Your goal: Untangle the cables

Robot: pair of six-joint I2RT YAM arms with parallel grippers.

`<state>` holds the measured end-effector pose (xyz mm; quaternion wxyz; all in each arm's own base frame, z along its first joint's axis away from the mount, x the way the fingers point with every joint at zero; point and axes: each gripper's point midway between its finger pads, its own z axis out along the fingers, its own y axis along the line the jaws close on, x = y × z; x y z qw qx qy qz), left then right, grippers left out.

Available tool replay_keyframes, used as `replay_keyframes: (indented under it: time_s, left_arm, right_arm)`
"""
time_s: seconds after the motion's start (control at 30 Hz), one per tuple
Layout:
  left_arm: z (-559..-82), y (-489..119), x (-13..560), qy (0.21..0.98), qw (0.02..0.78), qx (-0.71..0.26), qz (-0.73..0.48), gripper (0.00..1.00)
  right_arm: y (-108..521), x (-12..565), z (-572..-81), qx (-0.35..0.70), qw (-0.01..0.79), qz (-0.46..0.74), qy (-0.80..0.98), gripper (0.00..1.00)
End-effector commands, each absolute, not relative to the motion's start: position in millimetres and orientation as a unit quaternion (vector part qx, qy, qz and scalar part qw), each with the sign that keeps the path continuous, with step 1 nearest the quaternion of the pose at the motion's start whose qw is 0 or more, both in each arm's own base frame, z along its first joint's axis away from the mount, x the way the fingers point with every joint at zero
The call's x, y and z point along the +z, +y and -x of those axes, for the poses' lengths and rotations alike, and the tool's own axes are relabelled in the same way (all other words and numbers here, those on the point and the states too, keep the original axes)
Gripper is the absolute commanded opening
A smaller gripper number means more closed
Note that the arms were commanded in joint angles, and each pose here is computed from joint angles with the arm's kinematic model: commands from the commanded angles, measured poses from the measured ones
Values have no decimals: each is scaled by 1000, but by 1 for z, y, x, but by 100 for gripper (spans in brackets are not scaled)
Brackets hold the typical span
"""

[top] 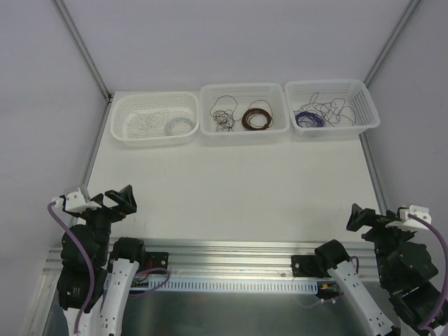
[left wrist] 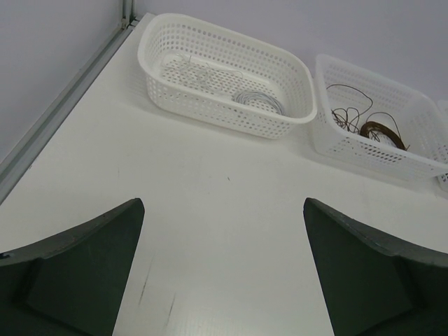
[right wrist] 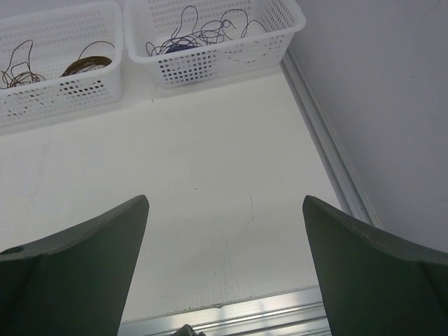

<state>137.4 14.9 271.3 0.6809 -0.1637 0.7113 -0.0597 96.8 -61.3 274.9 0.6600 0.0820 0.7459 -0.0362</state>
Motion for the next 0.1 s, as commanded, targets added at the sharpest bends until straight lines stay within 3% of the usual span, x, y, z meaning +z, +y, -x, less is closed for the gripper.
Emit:
replay_keyframes:
  time_s: [0.0, 0.07]
  left_arm:
    - [-114, 14, 294, 644, 741, -93, 163, 99]
    - [-115, 13, 294, 644, 740, -97, 165, 99]
  right_arm:
    - [-64, 288, -89, -14, 690, -91, 718, 97]
    - [-64, 289, -89, -12, 692, -92, 716, 97]
